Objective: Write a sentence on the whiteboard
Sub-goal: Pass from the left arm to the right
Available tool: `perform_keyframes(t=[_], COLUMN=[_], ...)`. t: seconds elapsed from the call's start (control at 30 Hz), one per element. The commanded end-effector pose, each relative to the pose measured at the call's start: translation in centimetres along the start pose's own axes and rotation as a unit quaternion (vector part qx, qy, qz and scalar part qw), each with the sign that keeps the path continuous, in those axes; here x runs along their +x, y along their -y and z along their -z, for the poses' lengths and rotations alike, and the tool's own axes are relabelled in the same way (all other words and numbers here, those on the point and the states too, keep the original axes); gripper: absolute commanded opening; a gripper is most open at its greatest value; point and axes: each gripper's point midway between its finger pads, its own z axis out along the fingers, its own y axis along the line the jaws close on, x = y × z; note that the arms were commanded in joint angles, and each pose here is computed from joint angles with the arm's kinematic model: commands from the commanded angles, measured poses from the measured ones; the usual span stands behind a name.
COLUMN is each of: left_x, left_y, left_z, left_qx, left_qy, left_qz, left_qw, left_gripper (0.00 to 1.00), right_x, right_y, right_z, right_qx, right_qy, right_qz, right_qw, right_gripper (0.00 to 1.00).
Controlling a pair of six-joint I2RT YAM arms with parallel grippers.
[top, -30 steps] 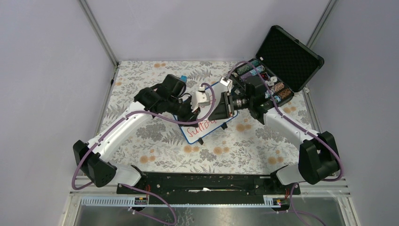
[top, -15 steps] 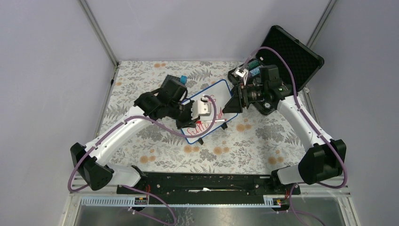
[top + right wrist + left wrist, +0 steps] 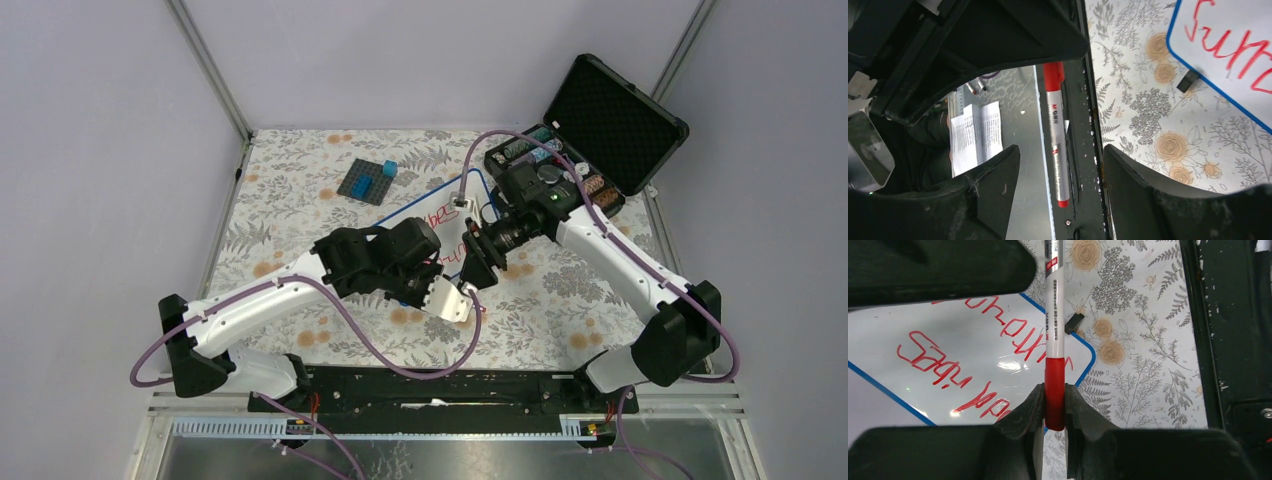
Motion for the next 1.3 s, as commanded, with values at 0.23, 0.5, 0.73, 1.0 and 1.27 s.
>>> perform_keyframes(t=[0.23,0.5,0.73,1.0,1.27], left_x=[-1.6,-1.3,-1.1,-1.1,2.0], left_y=[-2.1,-1.7,-2.3,-5.1,-11.5], left_z=[1.3,1.1,1.2,3.7,8.0], left_qx=[-0.042,-0.039,-0.059,-0.088,-0.147], left_qy=[0.003,-0.001,-0.002,0.068,0.157], left_qz=[-0.038,-0.035,0.015,0.141,0.413], left_qw=[0.998,0.999,0.998,0.984,0.885], left_gripper=[0.0,0.0,0.42,0.99,0.99], right_x=[1.9,1.8,1.5,-1.6,2.4], right_y=[-1.0,-1.1,-0.7,1.4,7.7], right_z=[-2.3,-2.4,-1.7,3.7,9.3], right_qx=[-0.026,-0.025,-0.004,0.042,0.182], right_qy=[-0.04,-0.041,-0.035,0.06,0.07], right_qz=[0.005,0.007,0.013,-0.011,-0.049], right_qw=[0.999,0.999,0.999,0.997,0.98], right_gripper=[0.62,0.26,0.04,0.0,0.0])
